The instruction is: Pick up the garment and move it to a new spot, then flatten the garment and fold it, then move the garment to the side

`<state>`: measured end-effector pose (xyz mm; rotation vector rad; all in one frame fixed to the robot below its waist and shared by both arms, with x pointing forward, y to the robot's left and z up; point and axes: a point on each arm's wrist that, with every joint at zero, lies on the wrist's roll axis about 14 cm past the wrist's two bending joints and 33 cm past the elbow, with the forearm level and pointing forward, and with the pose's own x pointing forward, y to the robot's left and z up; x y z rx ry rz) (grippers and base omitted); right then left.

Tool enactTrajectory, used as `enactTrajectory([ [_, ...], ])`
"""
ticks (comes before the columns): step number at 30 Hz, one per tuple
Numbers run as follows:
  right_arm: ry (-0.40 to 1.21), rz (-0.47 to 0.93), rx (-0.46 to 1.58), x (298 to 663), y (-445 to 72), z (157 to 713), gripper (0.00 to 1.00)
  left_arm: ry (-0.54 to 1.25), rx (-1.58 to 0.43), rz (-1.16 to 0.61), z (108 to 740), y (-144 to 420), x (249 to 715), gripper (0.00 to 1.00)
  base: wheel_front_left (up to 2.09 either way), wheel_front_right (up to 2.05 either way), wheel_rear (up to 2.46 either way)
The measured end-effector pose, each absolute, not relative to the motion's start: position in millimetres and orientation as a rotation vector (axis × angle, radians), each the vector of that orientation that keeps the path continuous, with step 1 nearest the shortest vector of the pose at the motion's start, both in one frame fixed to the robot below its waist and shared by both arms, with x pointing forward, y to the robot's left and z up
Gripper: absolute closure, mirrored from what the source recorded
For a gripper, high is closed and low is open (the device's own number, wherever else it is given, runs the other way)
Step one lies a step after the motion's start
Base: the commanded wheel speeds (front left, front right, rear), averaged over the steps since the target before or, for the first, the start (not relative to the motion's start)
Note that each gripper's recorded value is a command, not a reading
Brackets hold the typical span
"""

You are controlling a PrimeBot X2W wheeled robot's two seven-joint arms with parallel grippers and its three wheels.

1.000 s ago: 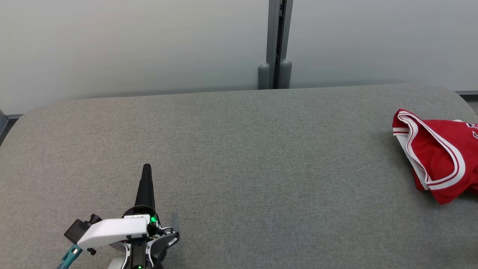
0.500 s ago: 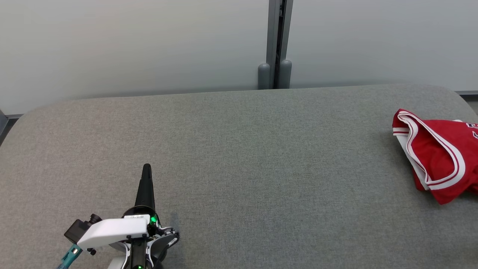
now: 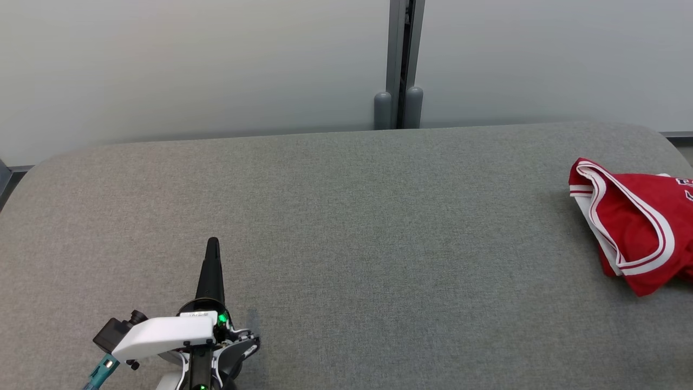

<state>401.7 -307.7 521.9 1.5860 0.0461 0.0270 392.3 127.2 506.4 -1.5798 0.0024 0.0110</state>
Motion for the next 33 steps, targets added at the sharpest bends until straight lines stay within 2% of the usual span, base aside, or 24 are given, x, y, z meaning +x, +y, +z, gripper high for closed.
enactTrajectory([
  [33,0.047,0.028,1.584,401.8,-307.5,522.0,1.0,0.002,-1.58,0.011,506.4,127.2,392.3,1.0,0.0,0.0,0.0],
])
